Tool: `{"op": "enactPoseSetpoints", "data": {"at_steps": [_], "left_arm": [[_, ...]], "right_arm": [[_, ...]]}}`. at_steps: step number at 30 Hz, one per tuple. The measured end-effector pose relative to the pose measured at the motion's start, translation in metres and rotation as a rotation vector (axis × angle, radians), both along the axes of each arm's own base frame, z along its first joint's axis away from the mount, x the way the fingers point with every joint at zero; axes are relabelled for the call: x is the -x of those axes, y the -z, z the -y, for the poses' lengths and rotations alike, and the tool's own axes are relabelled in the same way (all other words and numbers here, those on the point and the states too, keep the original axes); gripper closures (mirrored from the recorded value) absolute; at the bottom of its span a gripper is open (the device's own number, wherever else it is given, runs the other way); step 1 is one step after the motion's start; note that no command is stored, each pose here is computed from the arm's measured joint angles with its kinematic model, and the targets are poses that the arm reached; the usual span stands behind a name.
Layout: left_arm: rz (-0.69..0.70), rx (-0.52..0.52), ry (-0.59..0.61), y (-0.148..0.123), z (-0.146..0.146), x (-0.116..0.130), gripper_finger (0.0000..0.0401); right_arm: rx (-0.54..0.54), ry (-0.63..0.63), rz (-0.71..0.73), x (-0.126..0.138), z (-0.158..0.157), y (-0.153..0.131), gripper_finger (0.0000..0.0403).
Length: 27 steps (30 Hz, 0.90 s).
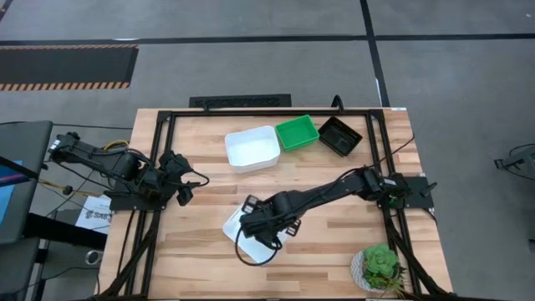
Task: Stack baskets by color
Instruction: Stack the white bin on top of the white bins
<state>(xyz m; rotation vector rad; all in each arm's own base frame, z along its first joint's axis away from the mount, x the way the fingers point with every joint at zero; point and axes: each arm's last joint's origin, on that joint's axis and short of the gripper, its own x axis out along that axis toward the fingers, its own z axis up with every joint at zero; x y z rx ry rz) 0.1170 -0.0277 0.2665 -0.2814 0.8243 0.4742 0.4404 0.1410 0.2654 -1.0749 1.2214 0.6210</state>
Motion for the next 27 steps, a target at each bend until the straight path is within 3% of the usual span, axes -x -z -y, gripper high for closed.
{"op": "enactPoseSetpoints", "data": {"at_steps": [7, 15, 19, 23, 25, 27], "left_arm": [[0.002, 0.013, 0.002, 0.000, 0.000, 0.000, 0.0147], [-0.009, 0.027, 0.006, 0.001, 0.001, 0.000, 0.0147], [-0.008, 0.026, 0.005, 0.001, 0.001, 0.000, 0.0147], [-0.008, 0.026, 0.006, 0.001, 0.001, 0.000, 0.0147], [-0.009, 0.026, 0.006, 0.001, 0.001, 0.000, 0.0147], [-0.008, 0.026, 0.006, 0.001, 0.001, 0.000, 0.0147]], "right_arm": [[0.097, -0.254, -0.153, -0.011, -0.001, 0.053, 0.0188], [0.179, -0.312, -0.248, -0.020, 0.002, 0.091, 0.0218], [0.150, -0.206, -0.208, -0.023, 0.004, 0.093, 0.0252], [0.108, -0.044, -0.165, -0.025, 0.005, 0.093, 0.0324], [0.056, 0.064, -0.155, -0.024, 0.005, 0.093, 0.0372], [-0.027, 0.195, -0.155, -0.023, 0.004, 0.093, 0.0390]]}}
